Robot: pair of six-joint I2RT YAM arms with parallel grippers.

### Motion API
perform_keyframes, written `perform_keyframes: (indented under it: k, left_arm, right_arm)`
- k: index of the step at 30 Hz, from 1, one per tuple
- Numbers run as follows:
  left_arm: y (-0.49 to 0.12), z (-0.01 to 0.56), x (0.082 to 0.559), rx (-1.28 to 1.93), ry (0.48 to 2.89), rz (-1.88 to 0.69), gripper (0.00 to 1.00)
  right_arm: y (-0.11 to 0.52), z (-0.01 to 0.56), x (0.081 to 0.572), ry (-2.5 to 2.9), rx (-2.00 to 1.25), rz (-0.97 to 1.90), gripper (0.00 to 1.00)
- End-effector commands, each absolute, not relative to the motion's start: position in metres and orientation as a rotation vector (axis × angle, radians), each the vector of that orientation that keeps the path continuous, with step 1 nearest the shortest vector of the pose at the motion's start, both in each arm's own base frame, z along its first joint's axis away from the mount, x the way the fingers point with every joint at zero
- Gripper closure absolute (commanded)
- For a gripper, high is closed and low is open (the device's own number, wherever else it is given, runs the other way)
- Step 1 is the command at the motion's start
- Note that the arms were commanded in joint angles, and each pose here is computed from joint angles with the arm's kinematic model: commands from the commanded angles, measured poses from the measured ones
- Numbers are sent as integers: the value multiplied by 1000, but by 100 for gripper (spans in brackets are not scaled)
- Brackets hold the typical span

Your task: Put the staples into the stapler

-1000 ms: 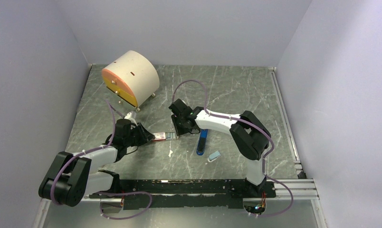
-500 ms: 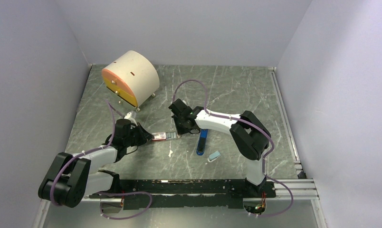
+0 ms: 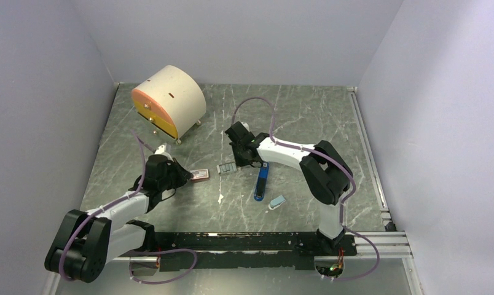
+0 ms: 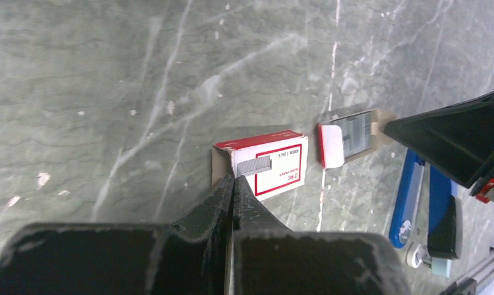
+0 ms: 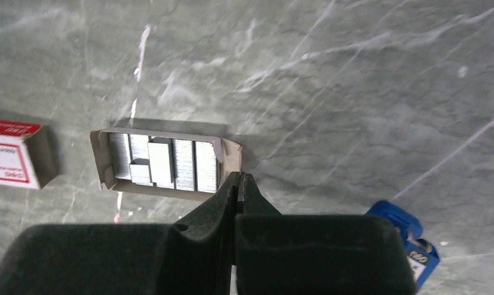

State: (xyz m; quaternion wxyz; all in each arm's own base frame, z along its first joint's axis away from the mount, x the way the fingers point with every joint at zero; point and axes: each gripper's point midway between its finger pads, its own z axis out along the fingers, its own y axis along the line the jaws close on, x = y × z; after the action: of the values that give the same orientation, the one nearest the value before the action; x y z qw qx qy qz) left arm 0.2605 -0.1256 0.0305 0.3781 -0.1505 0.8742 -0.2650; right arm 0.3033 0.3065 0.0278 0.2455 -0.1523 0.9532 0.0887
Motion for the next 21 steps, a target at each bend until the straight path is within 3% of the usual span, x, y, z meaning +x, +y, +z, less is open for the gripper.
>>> perform_keyframes:
  k: [1, 5, 8, 10, 13, 21]
  left_arm:
    - [-101, 28, 265, -481, 2222, -530, 94]
    - [-92, 32, 265, -534, 2210, -485, 83]
    - [-93, 37, 266, -541, 2205, -498, 72]
    - [-95, 41, 267, -538, 2202, -510, 62]
    - [-98, 56, 269, -533, 2173, -544, 44]
    - [-113, 135, 271, -470, 2009, -710, 32]
  right_arm:
    - [296, 31, 329, 2558, -362, 211, 97]
    - [290, 37, 338, 2543, -337, 225, 81]
    - [289, 48, 340, 2516, -331, 249, 55]
    - [288, 61, 343, 2478, -324, 273, 45]
    - [280, 84, 351, 2429, -270, 281, 39]
    - [220, 134, 341, 2351, -56, 230, 36]
